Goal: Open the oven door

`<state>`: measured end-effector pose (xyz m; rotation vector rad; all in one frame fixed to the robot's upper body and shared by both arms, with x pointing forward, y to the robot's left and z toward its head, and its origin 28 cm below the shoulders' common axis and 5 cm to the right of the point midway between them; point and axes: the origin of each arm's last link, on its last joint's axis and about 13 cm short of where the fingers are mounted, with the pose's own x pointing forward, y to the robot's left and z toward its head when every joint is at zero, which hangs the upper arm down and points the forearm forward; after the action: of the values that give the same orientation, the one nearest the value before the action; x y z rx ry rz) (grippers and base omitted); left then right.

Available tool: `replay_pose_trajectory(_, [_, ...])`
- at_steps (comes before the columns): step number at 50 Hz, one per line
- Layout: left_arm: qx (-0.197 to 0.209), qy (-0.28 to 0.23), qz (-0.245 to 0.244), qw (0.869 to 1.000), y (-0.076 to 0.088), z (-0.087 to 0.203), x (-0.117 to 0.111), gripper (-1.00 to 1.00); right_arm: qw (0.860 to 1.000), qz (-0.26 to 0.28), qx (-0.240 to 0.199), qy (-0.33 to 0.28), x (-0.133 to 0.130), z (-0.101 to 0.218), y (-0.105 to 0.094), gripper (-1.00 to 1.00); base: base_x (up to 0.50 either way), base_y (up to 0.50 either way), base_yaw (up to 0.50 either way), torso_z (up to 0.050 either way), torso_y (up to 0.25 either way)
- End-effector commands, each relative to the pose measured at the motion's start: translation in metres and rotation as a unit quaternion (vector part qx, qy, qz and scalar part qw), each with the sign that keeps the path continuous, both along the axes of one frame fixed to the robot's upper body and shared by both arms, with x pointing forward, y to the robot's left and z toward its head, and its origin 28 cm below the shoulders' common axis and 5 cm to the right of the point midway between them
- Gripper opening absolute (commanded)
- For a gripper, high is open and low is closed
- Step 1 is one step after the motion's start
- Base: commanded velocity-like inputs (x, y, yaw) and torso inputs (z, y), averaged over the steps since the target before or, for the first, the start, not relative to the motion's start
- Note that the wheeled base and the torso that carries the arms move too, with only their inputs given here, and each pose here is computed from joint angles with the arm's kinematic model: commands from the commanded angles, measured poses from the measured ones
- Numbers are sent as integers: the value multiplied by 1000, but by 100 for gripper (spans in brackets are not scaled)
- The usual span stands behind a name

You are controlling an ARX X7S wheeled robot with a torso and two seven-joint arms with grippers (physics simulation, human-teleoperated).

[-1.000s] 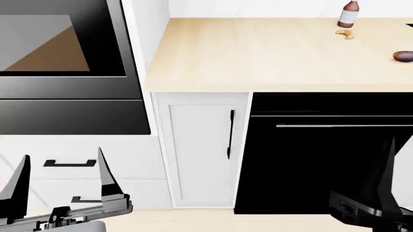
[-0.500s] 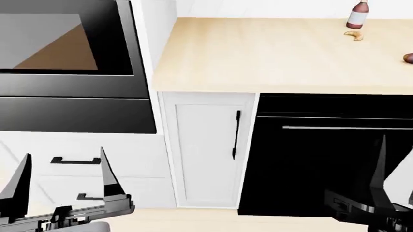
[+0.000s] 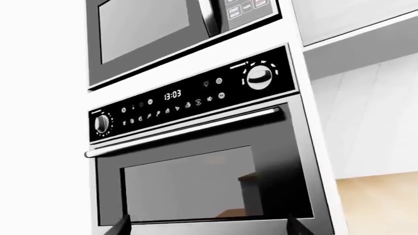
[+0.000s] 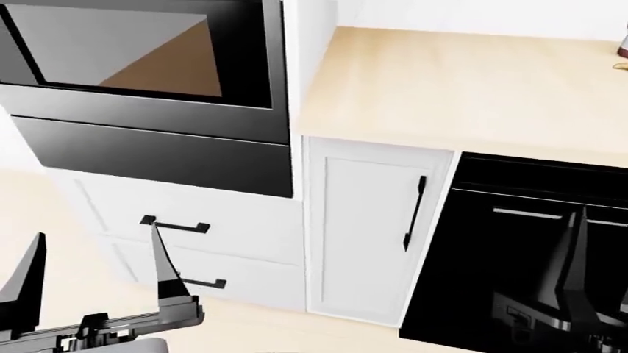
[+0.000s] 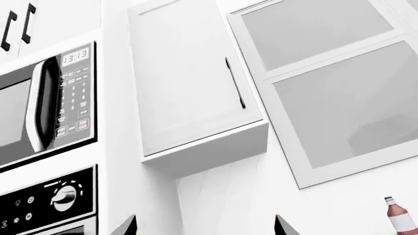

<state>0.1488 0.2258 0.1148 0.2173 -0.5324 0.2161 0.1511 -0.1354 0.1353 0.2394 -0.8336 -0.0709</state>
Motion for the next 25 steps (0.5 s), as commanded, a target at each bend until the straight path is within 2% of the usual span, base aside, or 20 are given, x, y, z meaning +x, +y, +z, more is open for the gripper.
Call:
replay_pose_trajectory(1, [2,-3,0,1000,0,1,-1,100,1000,4,-1,-4,-1,0,0,100,0,0,500,0,0])
replay_pose_trajectory(25, [2,-2,3,1000,0,1,-1,100,1000,10,-3,-6,-2,1,0,100,0,0,500,0,0])
